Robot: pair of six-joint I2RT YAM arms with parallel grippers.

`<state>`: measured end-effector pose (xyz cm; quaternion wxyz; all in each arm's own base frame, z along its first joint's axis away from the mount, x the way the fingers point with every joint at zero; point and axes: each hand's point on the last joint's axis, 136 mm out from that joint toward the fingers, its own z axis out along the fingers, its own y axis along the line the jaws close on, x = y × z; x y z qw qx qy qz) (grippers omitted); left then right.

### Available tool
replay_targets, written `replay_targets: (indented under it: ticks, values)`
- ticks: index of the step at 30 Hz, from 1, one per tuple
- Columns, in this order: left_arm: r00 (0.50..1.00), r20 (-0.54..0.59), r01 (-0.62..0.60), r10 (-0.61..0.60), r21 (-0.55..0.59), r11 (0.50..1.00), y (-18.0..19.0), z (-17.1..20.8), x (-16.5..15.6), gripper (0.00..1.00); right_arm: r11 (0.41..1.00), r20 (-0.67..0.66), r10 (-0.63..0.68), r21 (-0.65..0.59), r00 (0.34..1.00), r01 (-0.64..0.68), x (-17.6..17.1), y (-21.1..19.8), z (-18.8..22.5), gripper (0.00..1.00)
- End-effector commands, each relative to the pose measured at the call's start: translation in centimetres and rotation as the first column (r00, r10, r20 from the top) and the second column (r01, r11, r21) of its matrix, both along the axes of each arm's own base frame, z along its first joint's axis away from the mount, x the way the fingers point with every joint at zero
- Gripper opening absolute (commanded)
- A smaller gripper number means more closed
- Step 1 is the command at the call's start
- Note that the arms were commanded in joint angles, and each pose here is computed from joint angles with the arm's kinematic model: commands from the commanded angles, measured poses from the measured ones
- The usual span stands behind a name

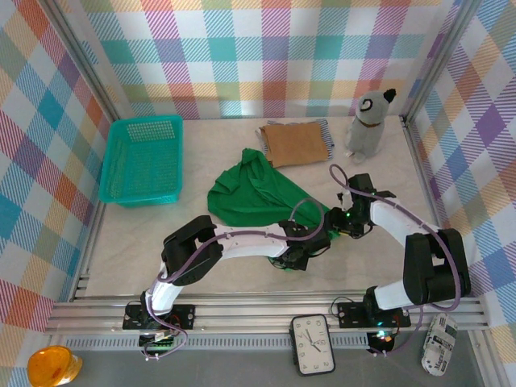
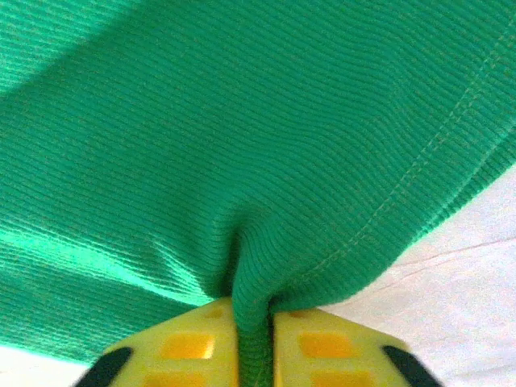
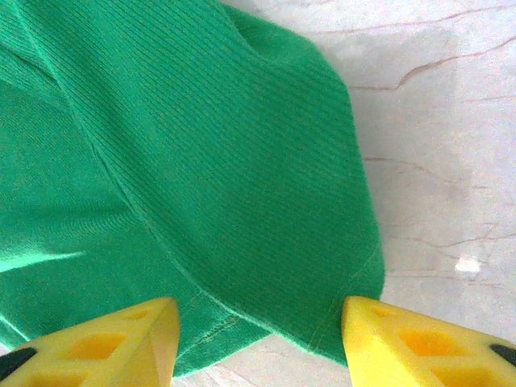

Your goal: Fold and stack the tank tops

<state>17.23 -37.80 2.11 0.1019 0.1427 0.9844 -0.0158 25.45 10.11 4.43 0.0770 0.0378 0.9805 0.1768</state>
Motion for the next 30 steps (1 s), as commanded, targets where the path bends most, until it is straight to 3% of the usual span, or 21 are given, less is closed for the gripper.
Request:
replay_targets:
  ticks: [1,4,12,16,21,26,30]
  values:
    - [0.999,-0.004,0.038,-0.038,0.188,0.981,4.3,-0.2,-0.3,0.07,1.0,-0.042,0.001,-0.016,0.999,-0.001,-1.2,0.4,-0.4,0.56]
    - [0.999,0.002,0.038,-0.04,0.225,0.974,6.3,0.2,0.0,0.0,0.996,-0.062,0.024,-0.082,0.998,-0.029,-1.7,0.1,-0.8,0.57]
    - [0.998,0.038,0.036,-0.043,0.173,0.984,8.2,3.3,1.2,0.0,0.977,-0.081,0.13,-0.162,0.988,-0.142,-3.1,2.2,-1.2,0.6]
    - [0.998,0.053,0.035,-0.039,0.082,0.996,7.6,5.2,1.7,0.0,0.991,-0.015,0.108,-0.072,0.994,-0.109,-2.6,4.5,0.1,0.61]
    - [0.996,0.083,0.031,-0.036,0.053,0.998,8.3,6.9,1.9,0.0,0.992,0.074,0.118,0.036,0.99,-0.121,-2.3,6.8,3.6,0.62]
    - [0.997,0.077,0.02,-0.02,0.006,1.0,8.3,7.2,1.8,0.0,0.979,-0.085,0.132,-0.142,0.988,-0.143,-5.0,5.2,-0.6,0.64]
    - [0.996,0.082,0.02,-0.019,-0.014,1.0,8.5,7.7,1.6,0.0,0.977,-0.067,0.144,-0.151,0.987,-0.153,-4.6,5.8,-0.8,0.64]
